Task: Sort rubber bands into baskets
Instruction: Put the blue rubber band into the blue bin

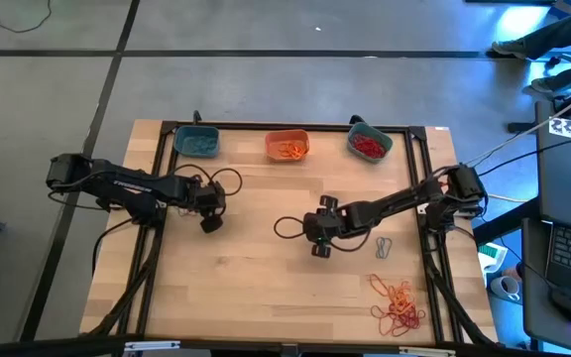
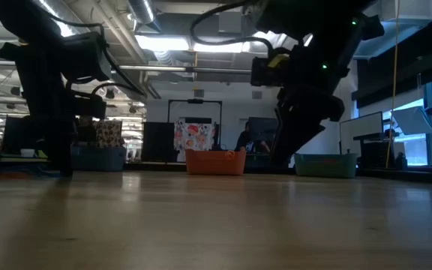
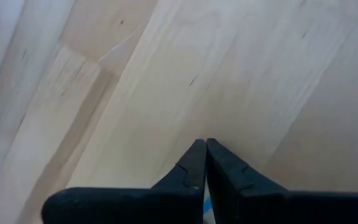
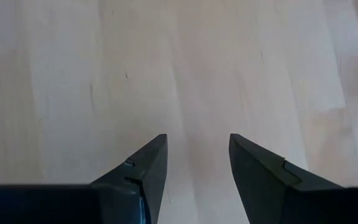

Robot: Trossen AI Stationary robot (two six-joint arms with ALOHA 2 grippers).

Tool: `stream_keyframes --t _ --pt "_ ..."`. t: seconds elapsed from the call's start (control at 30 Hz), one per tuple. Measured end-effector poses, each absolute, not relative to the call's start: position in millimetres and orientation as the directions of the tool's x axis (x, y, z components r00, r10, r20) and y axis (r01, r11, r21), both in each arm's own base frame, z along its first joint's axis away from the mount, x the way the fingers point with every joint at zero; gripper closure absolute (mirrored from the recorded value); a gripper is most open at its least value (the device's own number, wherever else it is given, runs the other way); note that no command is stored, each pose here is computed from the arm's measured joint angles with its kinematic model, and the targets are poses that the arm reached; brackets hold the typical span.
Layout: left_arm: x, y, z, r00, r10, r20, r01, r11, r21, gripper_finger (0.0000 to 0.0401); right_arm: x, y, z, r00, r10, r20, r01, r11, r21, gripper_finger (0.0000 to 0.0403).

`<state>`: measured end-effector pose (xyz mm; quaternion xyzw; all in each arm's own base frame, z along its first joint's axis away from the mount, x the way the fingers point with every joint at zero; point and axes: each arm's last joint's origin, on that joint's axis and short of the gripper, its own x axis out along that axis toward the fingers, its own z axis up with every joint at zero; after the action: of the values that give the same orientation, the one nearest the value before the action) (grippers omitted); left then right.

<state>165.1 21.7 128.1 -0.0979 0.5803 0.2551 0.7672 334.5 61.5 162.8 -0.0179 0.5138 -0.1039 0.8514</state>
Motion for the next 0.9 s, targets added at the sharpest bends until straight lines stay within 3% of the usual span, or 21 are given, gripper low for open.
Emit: stream_keyframes --t 0.17,0.9 --pt "170 19 132 0.217 0.26 -0.941 -0.456 0.879 0.138 0.0399 334 67 162 0.473 -0.207 -0.856 0.153 0.976 -0.152 0.0231" --pt "207 13 146 0.579 0.12 -0.807 -0.22 0.976 -0.013 0.0401 337 67 163 0.496 -0.22 -0.84 0.159 0.974 -0.161 0.0231"
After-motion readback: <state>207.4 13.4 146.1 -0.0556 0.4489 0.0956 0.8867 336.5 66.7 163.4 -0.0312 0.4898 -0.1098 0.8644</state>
